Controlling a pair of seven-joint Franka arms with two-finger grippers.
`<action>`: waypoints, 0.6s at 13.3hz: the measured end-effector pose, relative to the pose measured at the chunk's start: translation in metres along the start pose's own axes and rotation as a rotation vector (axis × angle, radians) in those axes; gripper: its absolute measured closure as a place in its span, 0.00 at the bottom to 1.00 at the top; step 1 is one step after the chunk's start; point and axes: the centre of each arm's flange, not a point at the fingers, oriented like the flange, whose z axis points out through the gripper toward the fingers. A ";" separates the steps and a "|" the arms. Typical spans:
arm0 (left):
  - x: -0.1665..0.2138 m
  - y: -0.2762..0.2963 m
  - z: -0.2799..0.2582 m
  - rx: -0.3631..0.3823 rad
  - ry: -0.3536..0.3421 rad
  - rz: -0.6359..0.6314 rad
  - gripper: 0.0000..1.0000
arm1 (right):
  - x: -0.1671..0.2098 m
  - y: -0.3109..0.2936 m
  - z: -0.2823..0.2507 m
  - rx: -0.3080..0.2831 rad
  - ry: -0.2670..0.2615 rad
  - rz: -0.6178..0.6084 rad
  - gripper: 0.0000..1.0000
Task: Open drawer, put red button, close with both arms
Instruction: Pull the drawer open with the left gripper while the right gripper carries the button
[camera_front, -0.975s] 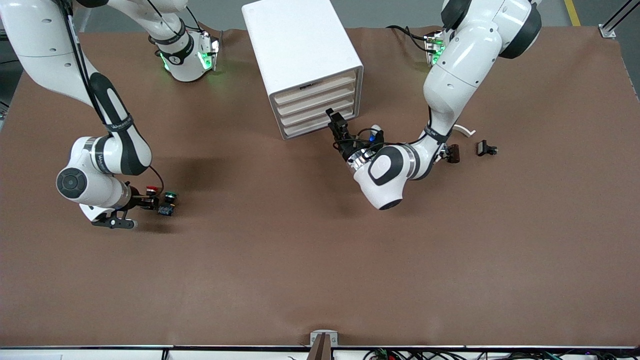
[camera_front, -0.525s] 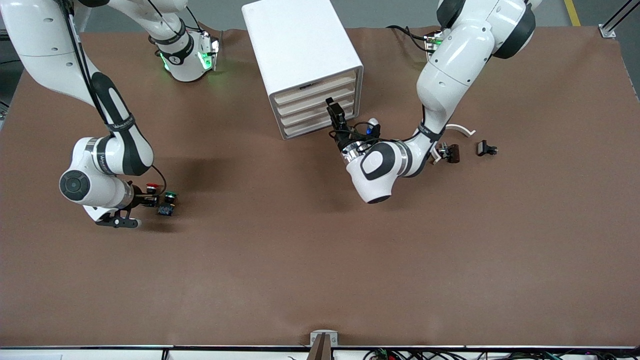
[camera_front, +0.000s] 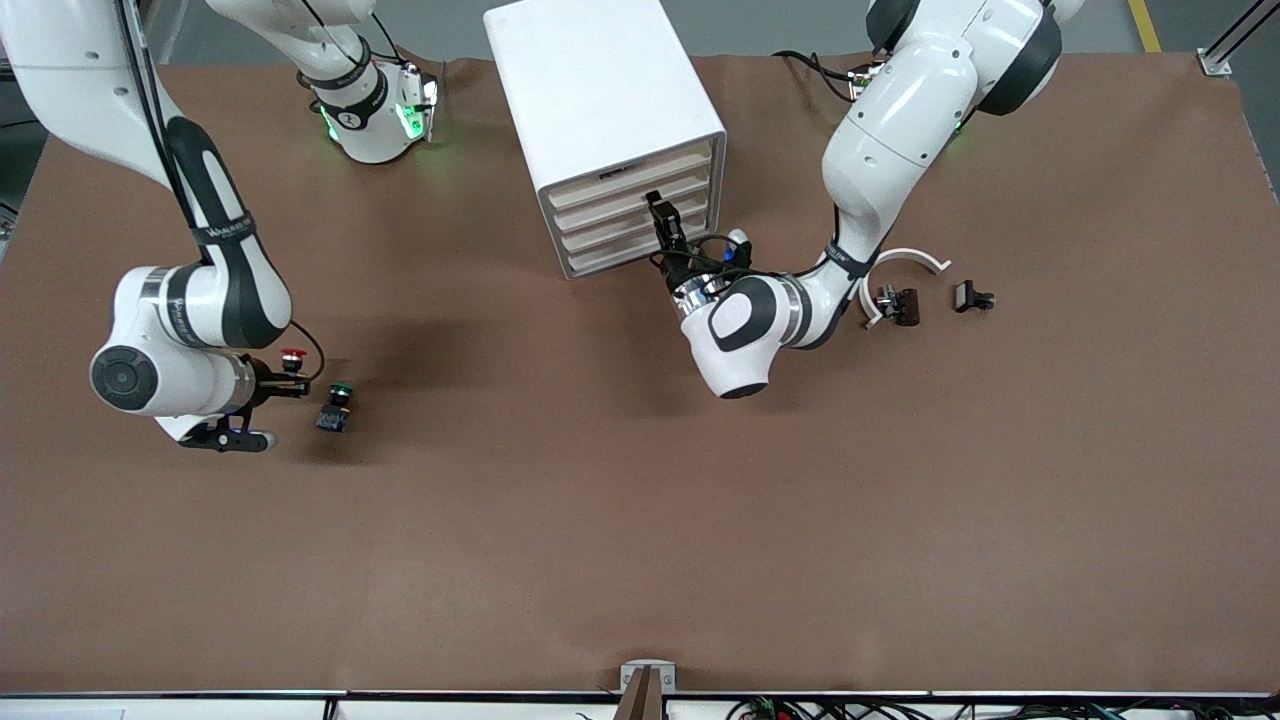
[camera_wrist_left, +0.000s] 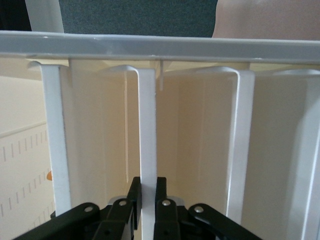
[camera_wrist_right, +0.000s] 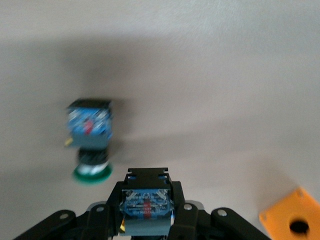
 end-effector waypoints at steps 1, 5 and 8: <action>0.000 0.000 0.000 0.000 0.000 0.001 0.86 | -0.007 -0.011 -0.021 0.007 -0.032 0.032 0.59; 0.001 0.000 -0.009 -0.012 -0.013 0.004 0.86 | -0.037 -0.070 -0.082 -0.038 -0.111 0.149 0.59; 0.012 -0.002 -0.049 -0.049 -0.066 0.013 0.86 | -0.069 -0.135 -0.119 -0.062 -0.136 0.270 0.59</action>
